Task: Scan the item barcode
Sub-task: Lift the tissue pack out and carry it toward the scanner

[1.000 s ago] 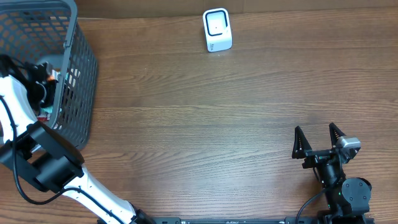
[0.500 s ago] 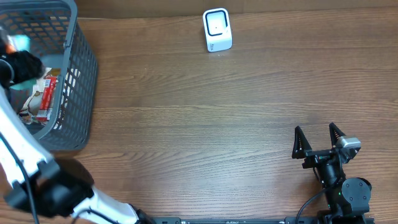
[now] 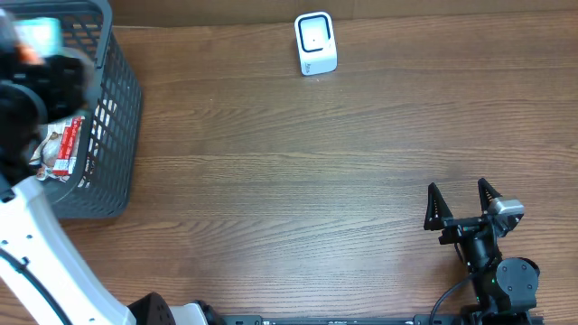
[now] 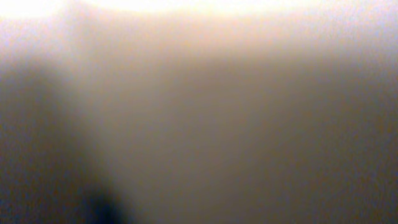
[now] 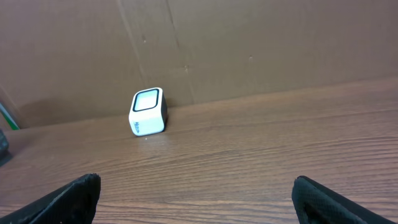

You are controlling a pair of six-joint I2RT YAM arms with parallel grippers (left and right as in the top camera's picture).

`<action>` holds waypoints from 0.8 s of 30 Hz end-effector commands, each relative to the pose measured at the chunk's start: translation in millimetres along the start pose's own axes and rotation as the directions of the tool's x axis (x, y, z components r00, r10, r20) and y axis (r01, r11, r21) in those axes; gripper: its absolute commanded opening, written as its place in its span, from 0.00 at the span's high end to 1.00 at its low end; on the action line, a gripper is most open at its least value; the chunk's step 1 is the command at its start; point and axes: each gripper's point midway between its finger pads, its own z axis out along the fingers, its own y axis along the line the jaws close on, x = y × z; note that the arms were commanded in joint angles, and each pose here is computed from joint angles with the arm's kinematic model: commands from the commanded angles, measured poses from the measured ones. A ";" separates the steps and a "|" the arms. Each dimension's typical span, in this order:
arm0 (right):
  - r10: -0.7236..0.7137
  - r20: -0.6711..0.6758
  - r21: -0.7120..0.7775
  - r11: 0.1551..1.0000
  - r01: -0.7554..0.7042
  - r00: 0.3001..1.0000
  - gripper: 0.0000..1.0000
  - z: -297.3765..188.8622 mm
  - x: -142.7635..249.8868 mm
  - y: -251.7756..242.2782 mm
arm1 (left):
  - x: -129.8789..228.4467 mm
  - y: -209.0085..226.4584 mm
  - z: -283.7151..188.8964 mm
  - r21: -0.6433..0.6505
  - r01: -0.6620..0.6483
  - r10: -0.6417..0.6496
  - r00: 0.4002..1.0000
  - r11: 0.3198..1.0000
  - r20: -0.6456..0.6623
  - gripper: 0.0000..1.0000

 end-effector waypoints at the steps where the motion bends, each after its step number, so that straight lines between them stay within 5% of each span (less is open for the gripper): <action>1: 0.007 0.007 0.009 1.000 -0.007 1.000 0.00 0.1 1.2 -2.4 | 12.4 -36.5 -1.5 0.049 -0.047 0.049 0.998 0.998 -0.045 0.58; 13: 0.007 0.007 0.009 1.000 -0.007 1.000 0.00 0.1 1.2 -2.4 | 150.4 -164.9 61.0 0.299 -0.173 0.291 0.863 0.938 -0.412 0.59; 24: 0.007 0.007 0.009 1.000 -0.007 1.000 0.00 0.1 1.2 -2.4 | 284.9 -240.7 116.9 0.356 -0.250 0.404 0.784 0.901 -0.472 0.59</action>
